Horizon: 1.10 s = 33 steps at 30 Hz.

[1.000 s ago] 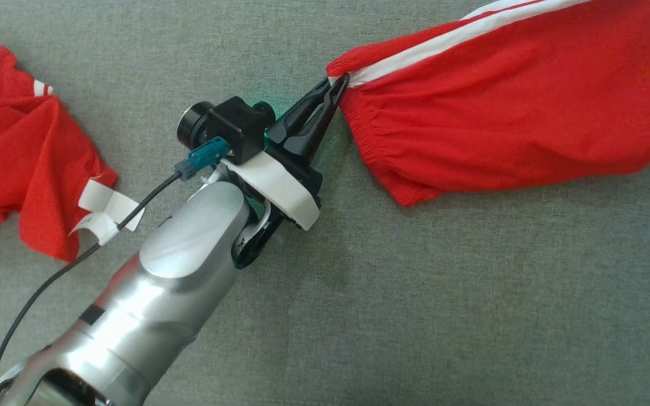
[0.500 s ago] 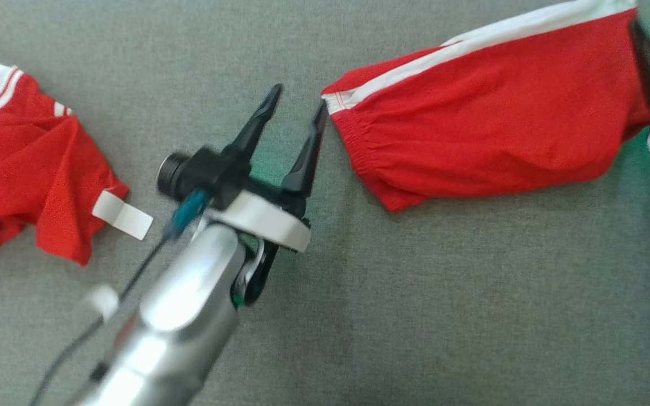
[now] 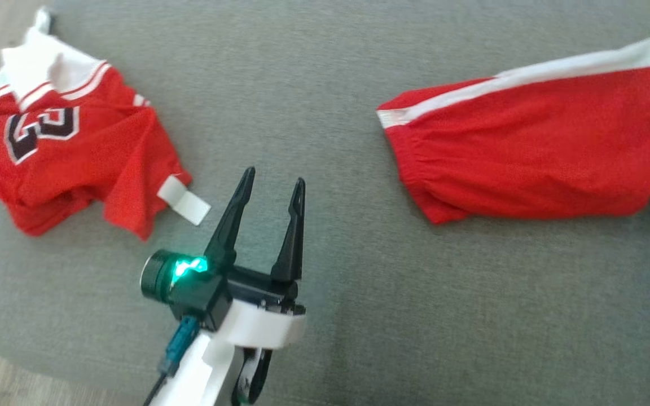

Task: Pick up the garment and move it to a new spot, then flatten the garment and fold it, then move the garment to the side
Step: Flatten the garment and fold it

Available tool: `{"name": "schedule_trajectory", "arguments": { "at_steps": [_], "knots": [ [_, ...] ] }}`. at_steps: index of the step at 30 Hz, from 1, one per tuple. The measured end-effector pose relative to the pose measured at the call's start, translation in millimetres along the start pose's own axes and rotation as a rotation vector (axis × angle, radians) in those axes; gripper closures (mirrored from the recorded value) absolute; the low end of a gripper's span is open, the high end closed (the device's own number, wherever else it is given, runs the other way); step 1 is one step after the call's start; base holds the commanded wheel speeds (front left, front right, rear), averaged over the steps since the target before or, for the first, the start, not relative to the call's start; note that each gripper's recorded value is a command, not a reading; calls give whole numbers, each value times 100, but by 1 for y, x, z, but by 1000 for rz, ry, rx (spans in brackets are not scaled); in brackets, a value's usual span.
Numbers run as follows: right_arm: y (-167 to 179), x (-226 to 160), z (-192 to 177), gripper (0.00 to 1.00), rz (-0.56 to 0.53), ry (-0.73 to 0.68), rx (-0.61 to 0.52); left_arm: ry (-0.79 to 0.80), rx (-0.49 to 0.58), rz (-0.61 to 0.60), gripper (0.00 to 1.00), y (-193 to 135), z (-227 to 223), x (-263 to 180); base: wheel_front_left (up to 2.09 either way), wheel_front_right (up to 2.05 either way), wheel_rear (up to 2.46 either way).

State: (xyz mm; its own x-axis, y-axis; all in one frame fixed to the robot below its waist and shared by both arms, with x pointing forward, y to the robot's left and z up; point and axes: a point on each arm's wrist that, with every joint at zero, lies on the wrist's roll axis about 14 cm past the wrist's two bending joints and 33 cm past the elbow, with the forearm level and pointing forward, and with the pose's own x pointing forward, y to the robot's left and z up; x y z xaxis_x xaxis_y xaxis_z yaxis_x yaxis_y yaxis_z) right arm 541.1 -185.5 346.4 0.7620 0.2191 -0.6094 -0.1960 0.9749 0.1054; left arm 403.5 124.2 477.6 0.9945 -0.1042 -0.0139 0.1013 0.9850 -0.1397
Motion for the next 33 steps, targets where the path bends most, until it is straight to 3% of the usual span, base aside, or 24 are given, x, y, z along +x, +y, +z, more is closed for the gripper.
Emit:
{"name": "schedule_trajectory", "arguments": {
  "at_steps": [7,13,17,22,27,33],
  "knots": [
    [10,-7,6,100,22,-22,-15,-39,57,30,0,8,12,-11,0,0,0],
    [-29,-42,-6,100,-76,-34,-45,-55,74,6,0,1,16,-13,0,0,0],
    [-75,-82,-27,100,-189,-24,-47,-67,74,-18,0,-7,19,-13,0,0,0],
    [-107,-114,-21,100,-272,-99,-38,-80,64,-87,0,-25,21,-6,0,0,0],
    [-102,-120,6,100,-267,-197,-58,-92,60,-124,0,-35,24,-5,0,0,0],
    [-64,-118,61,100,-170,-357,-85,-95,59,-129,0,-36,26,-12,0,0,0]
  ]
}}
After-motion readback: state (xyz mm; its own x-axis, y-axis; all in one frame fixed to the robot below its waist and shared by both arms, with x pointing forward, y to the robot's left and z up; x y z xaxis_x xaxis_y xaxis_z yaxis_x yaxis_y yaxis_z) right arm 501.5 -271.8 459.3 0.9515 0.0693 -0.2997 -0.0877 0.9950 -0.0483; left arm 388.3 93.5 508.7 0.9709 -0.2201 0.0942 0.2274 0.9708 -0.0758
